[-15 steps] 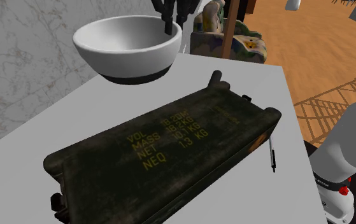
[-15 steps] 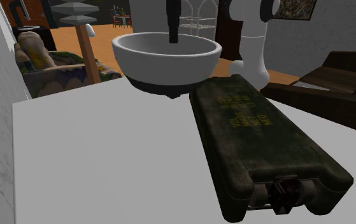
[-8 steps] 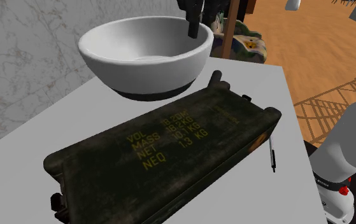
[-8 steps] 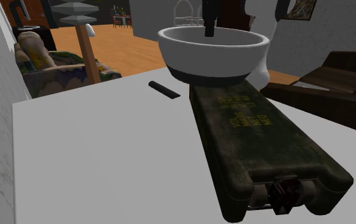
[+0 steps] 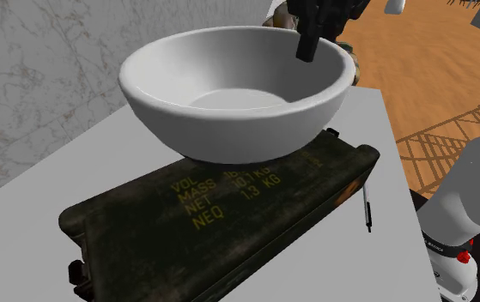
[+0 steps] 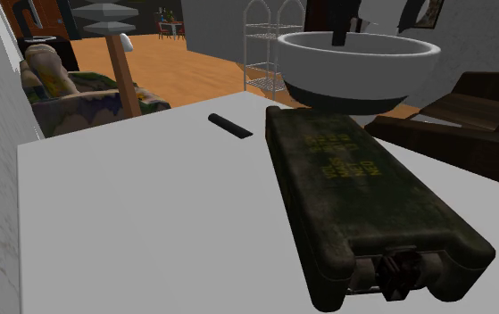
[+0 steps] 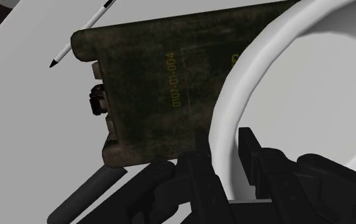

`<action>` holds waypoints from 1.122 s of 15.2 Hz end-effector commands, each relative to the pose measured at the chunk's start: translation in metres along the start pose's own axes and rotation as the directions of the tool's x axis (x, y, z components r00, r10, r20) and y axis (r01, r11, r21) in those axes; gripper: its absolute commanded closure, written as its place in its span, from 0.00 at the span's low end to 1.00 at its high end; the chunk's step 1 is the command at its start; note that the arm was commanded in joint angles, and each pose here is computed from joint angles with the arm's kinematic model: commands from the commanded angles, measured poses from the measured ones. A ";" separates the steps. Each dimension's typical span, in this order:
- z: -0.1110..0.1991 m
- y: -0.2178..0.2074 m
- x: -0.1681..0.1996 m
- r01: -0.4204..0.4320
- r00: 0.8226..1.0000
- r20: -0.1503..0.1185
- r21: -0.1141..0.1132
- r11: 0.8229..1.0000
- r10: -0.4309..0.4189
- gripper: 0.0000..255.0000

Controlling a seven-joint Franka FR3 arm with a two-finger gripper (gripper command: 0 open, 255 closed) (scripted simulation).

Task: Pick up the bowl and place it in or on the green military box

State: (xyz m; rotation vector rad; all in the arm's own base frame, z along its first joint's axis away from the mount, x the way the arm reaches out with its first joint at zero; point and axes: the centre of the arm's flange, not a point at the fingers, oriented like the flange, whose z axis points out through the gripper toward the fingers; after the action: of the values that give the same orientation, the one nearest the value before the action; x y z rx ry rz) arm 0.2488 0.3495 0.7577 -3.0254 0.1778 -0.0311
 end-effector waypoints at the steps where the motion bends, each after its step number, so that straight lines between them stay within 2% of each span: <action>1: 0.010 0.002 -0.004 -0.001 1.000 -0.001 0.001 1.000 0.001 1.00; 17: 0.094 0.011 -0.005 -0.001 1.000 -0.001 0.001 1.000 0.001 1.00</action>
State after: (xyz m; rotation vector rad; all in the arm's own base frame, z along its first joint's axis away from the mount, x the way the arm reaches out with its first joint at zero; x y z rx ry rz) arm 0.2449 0.3497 0.6680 -3.0258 0.1794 -0.0296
